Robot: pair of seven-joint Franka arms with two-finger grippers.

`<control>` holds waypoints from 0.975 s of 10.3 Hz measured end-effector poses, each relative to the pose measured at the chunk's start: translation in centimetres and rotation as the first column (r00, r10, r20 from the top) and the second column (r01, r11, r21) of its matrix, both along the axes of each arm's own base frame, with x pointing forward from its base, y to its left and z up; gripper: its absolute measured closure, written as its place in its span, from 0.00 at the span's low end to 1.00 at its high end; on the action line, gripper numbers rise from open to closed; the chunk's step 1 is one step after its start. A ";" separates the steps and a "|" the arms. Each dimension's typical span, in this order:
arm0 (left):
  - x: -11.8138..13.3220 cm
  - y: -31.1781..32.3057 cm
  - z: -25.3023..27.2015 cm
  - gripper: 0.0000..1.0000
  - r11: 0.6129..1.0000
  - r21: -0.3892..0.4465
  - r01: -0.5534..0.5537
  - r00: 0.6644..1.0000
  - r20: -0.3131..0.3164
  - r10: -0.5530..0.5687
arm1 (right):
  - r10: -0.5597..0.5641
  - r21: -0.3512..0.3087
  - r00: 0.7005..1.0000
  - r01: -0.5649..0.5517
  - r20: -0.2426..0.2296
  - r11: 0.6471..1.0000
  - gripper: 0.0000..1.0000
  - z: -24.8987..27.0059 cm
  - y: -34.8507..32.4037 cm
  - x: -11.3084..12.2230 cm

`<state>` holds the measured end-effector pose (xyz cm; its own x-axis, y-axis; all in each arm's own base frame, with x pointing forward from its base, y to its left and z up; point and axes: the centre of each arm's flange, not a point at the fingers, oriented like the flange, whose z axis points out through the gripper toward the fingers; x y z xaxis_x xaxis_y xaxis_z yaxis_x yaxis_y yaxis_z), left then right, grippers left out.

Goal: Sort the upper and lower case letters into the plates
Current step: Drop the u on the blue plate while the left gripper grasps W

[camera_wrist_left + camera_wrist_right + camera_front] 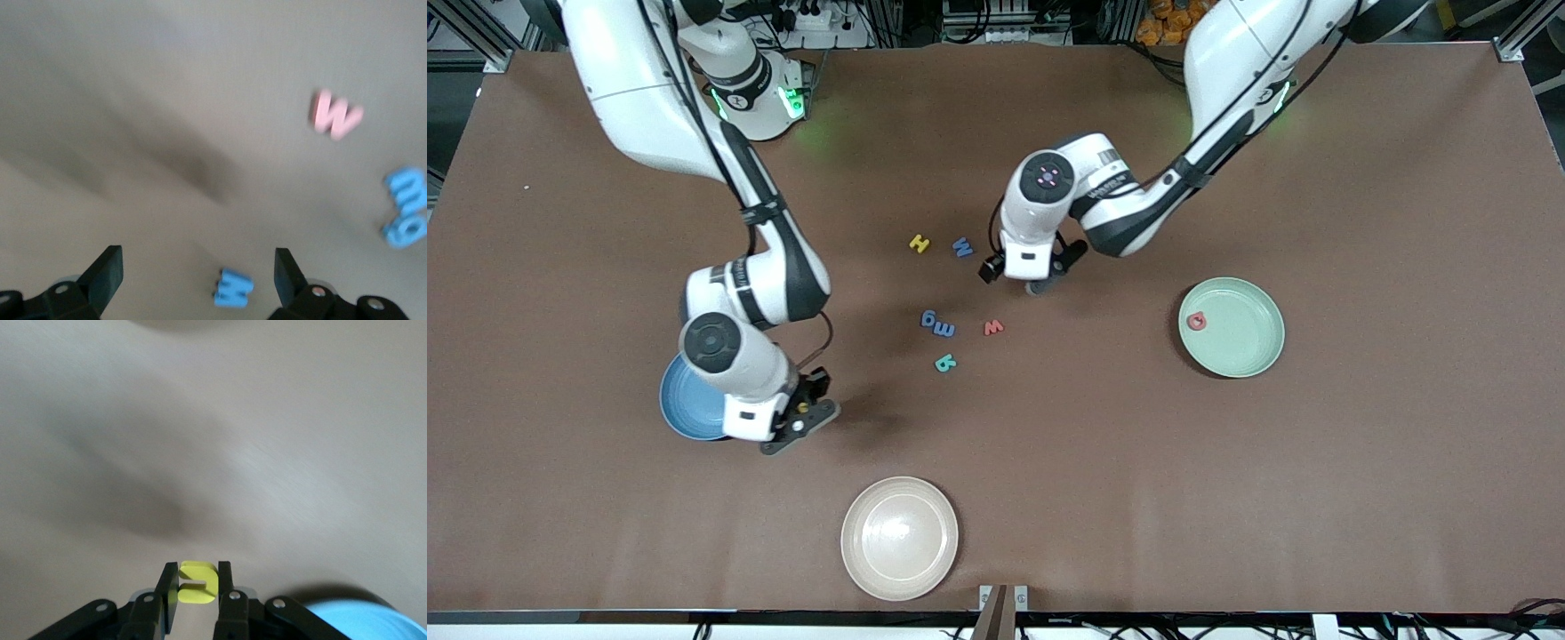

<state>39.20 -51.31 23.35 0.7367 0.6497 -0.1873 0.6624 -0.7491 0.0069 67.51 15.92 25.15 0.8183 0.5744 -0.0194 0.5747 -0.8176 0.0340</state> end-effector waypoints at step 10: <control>-4.6 -8.1 -6.5 0.00 0.994 0.081 0.078 0.993 0.085 -0.085 | 0.055 0.005 0.995 -0.055 -0.081 0.998 0.05 0.2 -14.0 0.3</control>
